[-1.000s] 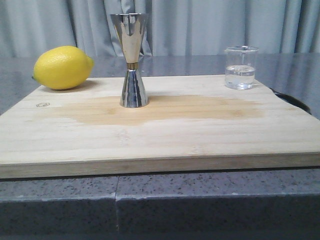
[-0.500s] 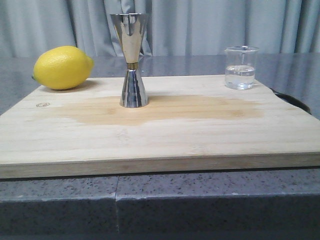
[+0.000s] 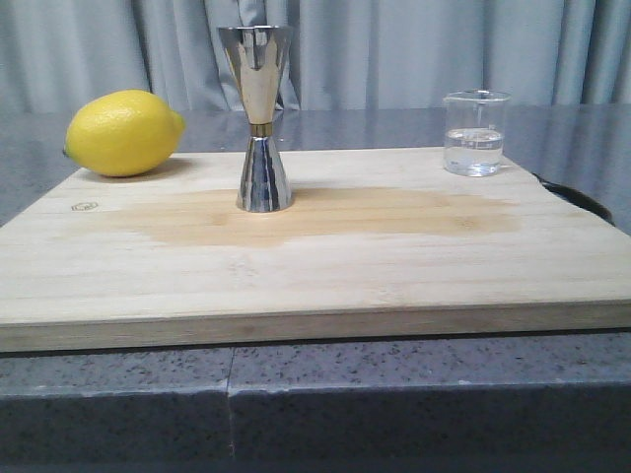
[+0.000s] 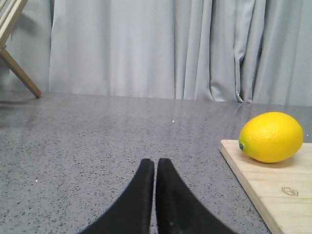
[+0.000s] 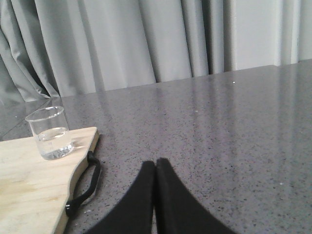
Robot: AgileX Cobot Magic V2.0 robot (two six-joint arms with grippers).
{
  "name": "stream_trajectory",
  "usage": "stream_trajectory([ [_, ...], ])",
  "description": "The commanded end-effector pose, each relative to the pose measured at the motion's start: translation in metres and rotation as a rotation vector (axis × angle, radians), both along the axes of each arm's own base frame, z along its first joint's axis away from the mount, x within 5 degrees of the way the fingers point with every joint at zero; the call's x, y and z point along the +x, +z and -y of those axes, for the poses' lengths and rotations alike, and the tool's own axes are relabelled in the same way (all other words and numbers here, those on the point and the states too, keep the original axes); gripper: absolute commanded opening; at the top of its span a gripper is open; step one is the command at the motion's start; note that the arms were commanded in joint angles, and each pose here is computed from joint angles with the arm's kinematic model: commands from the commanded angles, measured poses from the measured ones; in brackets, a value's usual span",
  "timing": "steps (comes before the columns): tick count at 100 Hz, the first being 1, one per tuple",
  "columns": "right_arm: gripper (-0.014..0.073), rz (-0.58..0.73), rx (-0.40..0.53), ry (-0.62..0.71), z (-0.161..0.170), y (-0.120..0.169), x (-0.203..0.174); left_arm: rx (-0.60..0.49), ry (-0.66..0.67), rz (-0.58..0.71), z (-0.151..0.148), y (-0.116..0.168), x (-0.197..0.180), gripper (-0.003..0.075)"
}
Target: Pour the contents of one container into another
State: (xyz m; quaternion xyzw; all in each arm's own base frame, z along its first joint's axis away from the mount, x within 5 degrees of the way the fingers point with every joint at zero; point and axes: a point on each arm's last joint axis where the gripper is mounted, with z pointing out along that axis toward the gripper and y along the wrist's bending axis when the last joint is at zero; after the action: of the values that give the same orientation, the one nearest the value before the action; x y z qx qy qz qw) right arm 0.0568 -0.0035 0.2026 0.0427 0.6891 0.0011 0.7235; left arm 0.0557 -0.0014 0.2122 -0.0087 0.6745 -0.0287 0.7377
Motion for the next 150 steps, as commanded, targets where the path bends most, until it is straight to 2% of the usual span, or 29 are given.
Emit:
stream_trajectory([
  [1,-0.0071,0.118,-0.020,-0.004,0.000,0.012,-0.003,-0.013,-0.003,0.136,0.000,0.014,-0.005,-0.0019],
  [22,-0.0071,0.068,-0.022,-0.014,0.000,0.049,-0.011,-0.015,-0.001,0.193,0.000,0.049,-0.012,-0.0019],
  [46,-0.0071,-0.056,-0.166,-0.039,0.002,0.104,-0.010,0.012,0.011,0.093,-0.001,0.099,-0.008,-0.0019],
  [65,-0.0071,-0.109,-0.208,-0.039,0.004,0.135,0.003,0.043,0.019,0.041,-0.001,0.132,0.006,-0.0019],
  [150,-0.0071,-0.125,-0.208,-0.037,0.004,0.137,0.010,0.036,0.015,0.041,-0.001,0.136,0.016,-0.0019],
])
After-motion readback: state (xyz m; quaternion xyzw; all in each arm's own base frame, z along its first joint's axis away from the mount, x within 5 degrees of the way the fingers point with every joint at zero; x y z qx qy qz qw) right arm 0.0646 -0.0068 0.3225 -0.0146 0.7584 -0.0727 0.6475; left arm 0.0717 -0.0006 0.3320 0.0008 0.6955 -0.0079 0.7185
